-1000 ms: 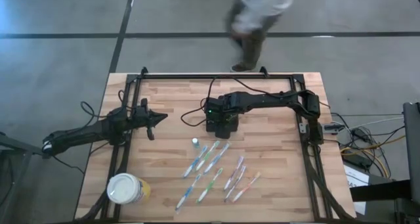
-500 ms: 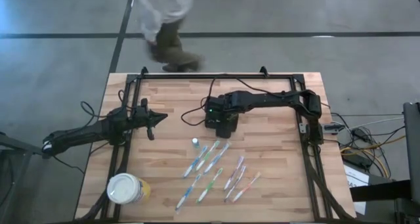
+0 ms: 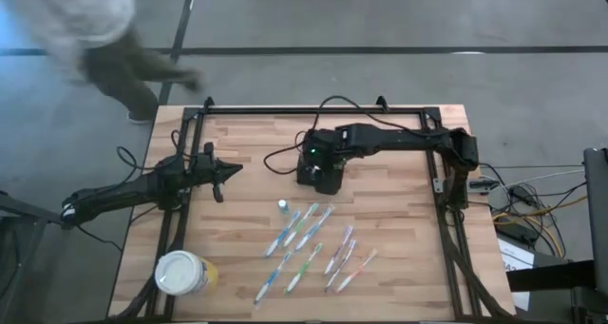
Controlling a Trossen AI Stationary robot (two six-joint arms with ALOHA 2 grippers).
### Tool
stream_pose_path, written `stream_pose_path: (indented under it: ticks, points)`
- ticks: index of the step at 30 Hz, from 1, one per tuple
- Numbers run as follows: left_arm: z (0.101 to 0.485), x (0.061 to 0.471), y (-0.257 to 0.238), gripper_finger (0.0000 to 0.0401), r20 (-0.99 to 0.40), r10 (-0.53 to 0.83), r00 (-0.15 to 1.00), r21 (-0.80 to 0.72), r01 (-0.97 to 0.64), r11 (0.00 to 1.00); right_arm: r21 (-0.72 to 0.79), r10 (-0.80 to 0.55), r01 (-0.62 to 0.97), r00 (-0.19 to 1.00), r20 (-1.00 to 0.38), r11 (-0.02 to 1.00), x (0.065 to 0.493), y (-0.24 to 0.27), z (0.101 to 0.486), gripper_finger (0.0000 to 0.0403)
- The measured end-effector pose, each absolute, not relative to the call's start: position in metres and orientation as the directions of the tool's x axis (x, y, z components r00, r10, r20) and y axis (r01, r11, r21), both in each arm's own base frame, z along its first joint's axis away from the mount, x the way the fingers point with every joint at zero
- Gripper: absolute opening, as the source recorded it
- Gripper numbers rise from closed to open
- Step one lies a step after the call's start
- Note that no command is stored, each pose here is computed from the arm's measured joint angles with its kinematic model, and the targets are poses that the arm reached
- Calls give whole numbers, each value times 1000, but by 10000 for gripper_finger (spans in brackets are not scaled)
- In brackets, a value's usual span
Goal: Pick & Place toothbrushing station
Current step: Adjust the wire organizer on the table
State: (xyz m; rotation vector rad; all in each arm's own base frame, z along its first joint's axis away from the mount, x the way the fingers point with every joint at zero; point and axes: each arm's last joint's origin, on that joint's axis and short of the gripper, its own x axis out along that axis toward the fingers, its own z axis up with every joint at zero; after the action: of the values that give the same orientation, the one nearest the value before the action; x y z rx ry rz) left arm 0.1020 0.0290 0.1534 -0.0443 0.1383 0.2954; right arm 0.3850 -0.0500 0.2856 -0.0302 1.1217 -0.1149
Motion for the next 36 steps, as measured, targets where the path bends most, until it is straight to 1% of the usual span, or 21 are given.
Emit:
stream_pose_path:
  ticks: [5, 9, 14, 16, 18, 24, 36]
  points:
    - [153, 102, 29, 5, -144, 286, 947, -23, -293, 956, -100, -117, 62, 524, -844, 993, 364, -46, 322, 171]
    - [153, 102, 29, 5, -145, 283, 948, -26, -290, 957, -97, -112, 56, 546, -830, 994, 342, -39, 333, 171]
    - [153, 102, 29, 5, -146, 282, 948, -30, -289, 957, -54, -96, 99, 495, -864, 994, 312, -35, 316, 171]
    - [153, 102, 29, 5, -145, 282, 948, -31, -290, 957, -52, -97, 109, 469, -878, 993, 306, -35, 305, 171]
    - [153, 102, 29, 5, -145, 282, 948, -32, -289, 957, -51, -95, 105, 468, -878, 993, 304, -34, 296, 171]
    - [155, 102, 29, 5, -130, 284, 950, -45, -292, 955, -57, -85, 73, 470, -879, 996, 310, -28, 276, 171]
    - [154, 103, 29, 5, -135, 284, 949, -44, -292, 955, -73, -85, 47, 386, -919, 996, 333, -29, 245, 171]
